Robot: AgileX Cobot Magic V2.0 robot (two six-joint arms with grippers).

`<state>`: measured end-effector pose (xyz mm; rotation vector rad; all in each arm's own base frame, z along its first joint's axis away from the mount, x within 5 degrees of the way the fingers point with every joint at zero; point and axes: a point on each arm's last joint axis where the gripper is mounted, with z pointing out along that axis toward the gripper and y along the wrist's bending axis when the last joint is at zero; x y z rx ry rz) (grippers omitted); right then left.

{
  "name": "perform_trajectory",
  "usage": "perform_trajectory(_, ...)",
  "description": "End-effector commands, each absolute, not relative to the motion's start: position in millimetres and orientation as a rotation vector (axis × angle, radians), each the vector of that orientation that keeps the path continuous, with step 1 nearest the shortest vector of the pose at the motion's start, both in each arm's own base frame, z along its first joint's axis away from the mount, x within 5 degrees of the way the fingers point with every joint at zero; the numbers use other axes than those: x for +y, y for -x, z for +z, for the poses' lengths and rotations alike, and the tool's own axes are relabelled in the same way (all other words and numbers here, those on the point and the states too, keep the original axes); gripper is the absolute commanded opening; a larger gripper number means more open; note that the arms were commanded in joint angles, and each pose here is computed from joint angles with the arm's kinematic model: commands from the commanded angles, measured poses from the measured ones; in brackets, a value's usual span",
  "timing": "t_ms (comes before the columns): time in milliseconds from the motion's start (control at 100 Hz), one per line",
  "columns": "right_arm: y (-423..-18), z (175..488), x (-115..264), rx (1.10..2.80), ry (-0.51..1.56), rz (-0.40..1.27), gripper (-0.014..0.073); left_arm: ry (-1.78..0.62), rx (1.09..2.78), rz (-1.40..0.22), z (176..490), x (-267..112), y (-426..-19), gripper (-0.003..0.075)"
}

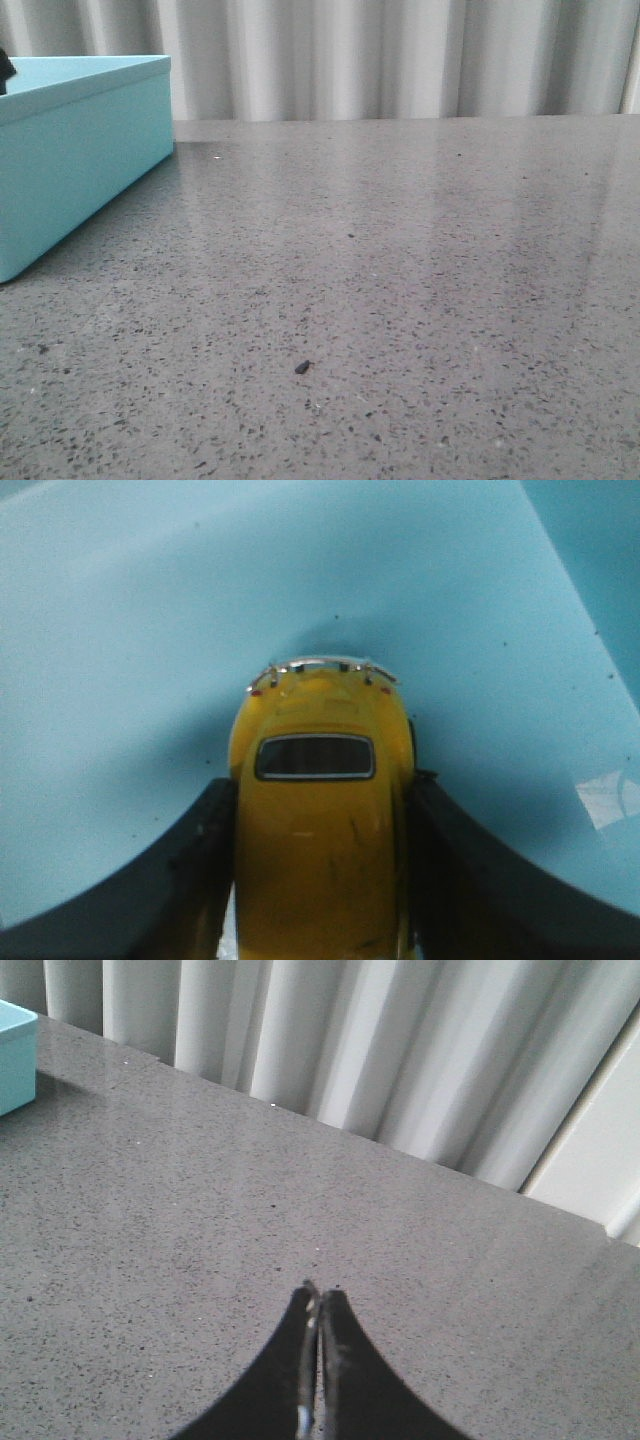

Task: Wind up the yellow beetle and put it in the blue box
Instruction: 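Lift the car with the left gripper and release it inside the blue box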

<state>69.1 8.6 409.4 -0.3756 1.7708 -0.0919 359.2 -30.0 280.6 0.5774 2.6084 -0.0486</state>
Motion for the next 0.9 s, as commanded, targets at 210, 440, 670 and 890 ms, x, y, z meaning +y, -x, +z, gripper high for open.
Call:
perform_trajectory(210,-68,425,8,1.652,0.372,-0.122,-0.0053,-0.403,2.478,-0.054,311,-29,-359,0.0511)
perform_trajectory(440,-68,427,8,1.626,0.368,-0.119,-0.0053,-0.355,2.312,-0.1,366,-31,-329,0.0452)
perform_trajectory(670,-46,438,4,1.472,0.336,-0.112,-0.0052,-0.285,1.997,-0.068,419,-26,-260,0.0161)
perform_trajectory(890,-22,427,-1,1.387,0.317,-0.11,-0.0052,-0.172,1.786,-0.108,388,-19,-164,0.0155)
